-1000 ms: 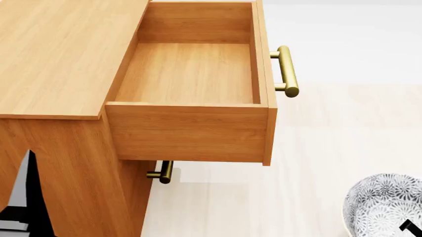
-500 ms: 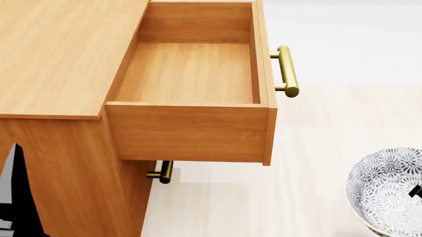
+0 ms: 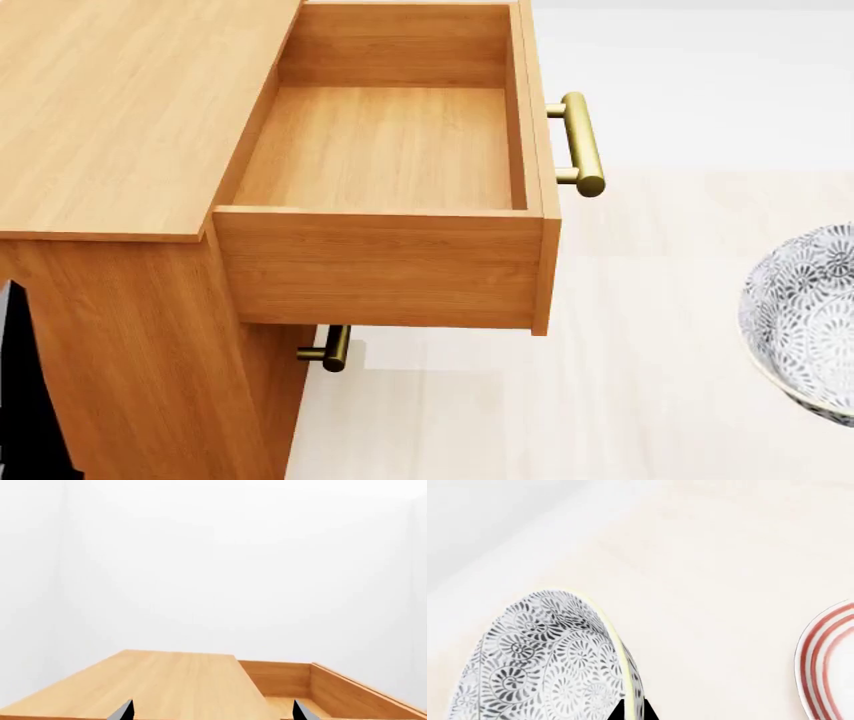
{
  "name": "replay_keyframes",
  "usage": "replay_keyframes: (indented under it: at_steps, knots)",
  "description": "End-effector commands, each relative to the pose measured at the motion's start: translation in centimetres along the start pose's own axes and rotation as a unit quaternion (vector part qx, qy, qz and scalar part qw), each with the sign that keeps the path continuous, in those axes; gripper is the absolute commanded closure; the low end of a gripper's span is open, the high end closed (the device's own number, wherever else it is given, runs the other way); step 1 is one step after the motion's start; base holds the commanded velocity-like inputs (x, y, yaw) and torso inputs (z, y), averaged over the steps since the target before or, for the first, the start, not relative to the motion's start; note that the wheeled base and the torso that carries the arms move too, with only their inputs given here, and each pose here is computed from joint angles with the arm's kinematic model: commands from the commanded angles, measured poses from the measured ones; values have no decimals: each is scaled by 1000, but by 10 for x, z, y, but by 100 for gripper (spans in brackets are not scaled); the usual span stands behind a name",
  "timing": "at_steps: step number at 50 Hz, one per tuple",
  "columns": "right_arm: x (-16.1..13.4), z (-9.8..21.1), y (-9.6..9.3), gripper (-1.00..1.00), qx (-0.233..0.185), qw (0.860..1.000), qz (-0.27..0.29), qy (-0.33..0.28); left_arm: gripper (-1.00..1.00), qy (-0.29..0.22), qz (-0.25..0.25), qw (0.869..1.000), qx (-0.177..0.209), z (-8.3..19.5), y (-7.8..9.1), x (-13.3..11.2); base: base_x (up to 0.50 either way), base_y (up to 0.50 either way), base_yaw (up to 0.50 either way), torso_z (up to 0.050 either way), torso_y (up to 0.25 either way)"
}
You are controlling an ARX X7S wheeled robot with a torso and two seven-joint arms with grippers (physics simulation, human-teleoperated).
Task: Put the bowl on top of the cabinet.
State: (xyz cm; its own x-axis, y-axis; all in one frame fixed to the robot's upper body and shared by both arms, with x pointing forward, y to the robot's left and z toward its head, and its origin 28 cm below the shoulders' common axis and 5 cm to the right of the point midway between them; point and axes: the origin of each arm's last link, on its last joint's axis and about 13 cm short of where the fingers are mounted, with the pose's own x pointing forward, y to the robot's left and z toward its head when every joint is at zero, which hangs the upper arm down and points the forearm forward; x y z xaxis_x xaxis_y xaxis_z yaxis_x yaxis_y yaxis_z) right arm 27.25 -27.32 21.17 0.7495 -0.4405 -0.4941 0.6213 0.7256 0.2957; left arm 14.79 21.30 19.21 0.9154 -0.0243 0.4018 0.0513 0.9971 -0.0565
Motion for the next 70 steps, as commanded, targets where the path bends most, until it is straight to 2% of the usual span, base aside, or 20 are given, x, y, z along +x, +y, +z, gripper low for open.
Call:
replay_keyframes:
  at_steps: [1,18,21,30,34,41,43,49,57,63,64,70]
  knots:
    - [-20,34,8,100,9,999,7,-37,-100,-5,1,1000,-1,4,0,-1,0,0,0,0,0]
    - [-43,69,25,100,4,997,20,-69,-100,-6,2,1000,-3,6,0,0,0,0,0,0,0]
    - [-51,81,31,100,-9,996,24,-83,-100,-7,0,1000,-3,6,-1,-1,0,0,0,0,0]
    - [-67,106,46,100,-8,994,38,-99,-100,-7,-1,1000,-6,6,0,0,0,0,0,0,0]
    - [-75,119,63,100,-18,992,61,-106,-100,-8,-1,1000,-6,7,0,0,0,0,0,0,0]
    - [-81,133,79,100,-18,991,74,-107,-100,-8,0,1000,-7,7,0,0,0,0,0,0,0]
    - [-83,136,86,100,-19,990,93,-102,-100,-8,-1,1000,-7,8,0,0,0,0,0,0,0]
    - [-85,142,98,100,-21,990,92,-101,-100,-9,0,1000,-8,7,0,0,0,0,0,0,3]
    - [-91,148,113,100,-14,988,118,-94,-100,-9,-1,1000,-10,9,-1,0,0,0,0,0,0]
    - [-97,150,129,100,-6,984,161,-80,-100,-11,-1,1000,-10,10,0,0,0,0,0,0,0]
    - [-97,149,134,100,-29,983,160,-85,-100,-11,-1,1000,-10,10,0,0,0,0,0,0,0]
    - [-101,153,151,100,-29,975,201,-86,-100,-11,-2,1000,-11,10,0,0,0,0,0,0,0]
